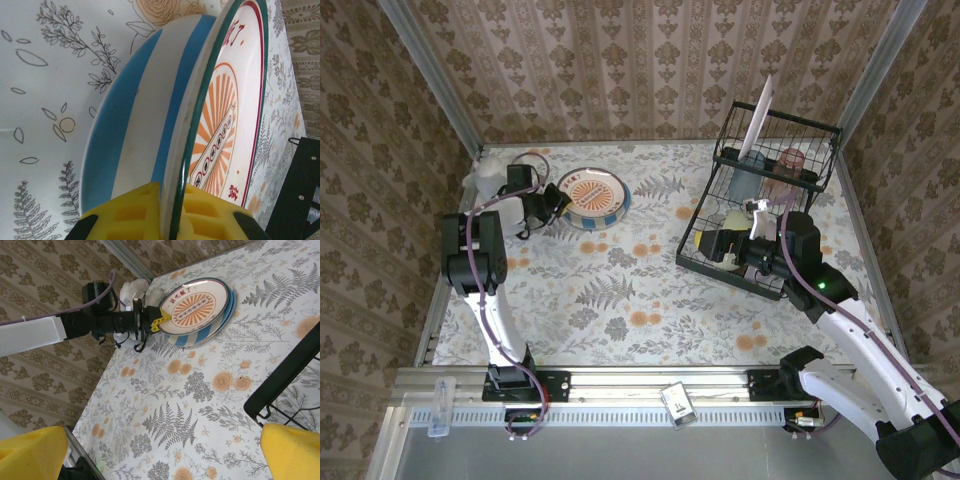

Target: Unload the mixed dishes from the dish rack

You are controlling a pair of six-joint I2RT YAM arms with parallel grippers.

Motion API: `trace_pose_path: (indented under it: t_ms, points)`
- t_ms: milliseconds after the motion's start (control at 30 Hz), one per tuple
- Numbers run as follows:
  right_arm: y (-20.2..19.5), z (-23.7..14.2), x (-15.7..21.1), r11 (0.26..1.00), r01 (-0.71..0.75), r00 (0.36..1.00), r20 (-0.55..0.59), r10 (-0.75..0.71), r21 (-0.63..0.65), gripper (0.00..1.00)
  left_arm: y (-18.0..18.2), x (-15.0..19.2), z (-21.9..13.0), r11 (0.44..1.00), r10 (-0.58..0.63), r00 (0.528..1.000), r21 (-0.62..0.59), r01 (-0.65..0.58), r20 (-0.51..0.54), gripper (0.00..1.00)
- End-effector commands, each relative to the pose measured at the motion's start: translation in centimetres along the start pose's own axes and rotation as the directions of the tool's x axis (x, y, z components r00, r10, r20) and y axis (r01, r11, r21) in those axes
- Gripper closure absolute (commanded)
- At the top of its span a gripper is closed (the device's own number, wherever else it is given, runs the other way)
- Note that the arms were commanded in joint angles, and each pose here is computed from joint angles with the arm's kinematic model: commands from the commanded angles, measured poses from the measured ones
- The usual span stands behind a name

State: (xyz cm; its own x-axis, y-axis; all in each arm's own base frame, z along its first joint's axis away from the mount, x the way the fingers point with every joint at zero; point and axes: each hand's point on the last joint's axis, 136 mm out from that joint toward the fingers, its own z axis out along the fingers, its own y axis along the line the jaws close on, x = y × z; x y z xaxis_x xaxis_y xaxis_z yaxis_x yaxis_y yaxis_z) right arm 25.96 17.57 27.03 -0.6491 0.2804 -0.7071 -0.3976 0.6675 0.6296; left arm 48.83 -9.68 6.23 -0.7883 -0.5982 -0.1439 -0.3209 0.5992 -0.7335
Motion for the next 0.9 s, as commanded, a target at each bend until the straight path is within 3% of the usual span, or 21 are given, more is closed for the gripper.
trace_pose_path:
  t_ms: [0,733,833,867]
  points:
    - [-0.2,-0.2,0.2,1.0,0.025,1.0,0.0,-0.025,0.015,0.0,-0.8,-0.8,0.2,0.999,0.036,0.999,0.016,-0.036,0.01,0.93]
    - [-0.2,-0.5,-0.2,0.999,0.029,0.999,0.022,-0.029,0.027,0.0,-1.3,1.0,-1.0,0.989,0.134,0.99,-0.063,-0.136,-0.039,0.47]
    - [-0.2,-0.5,-0.2,0.999,0.03,0.999,0.023,-0.031,0.027,0.0,-1.5,1.1,-1.2,0.983,0.157,0.986,-0.084,-0.161,-0.052,0.37]
    - [-0.2,-0.5,-0.2,0.999,0.032,0.999,0.023,-0.032,0.028,0.0,-1.5,1.2,-1.4,0.982,0.161,0.985,-0.092,-0.166,-0.055,0.25]
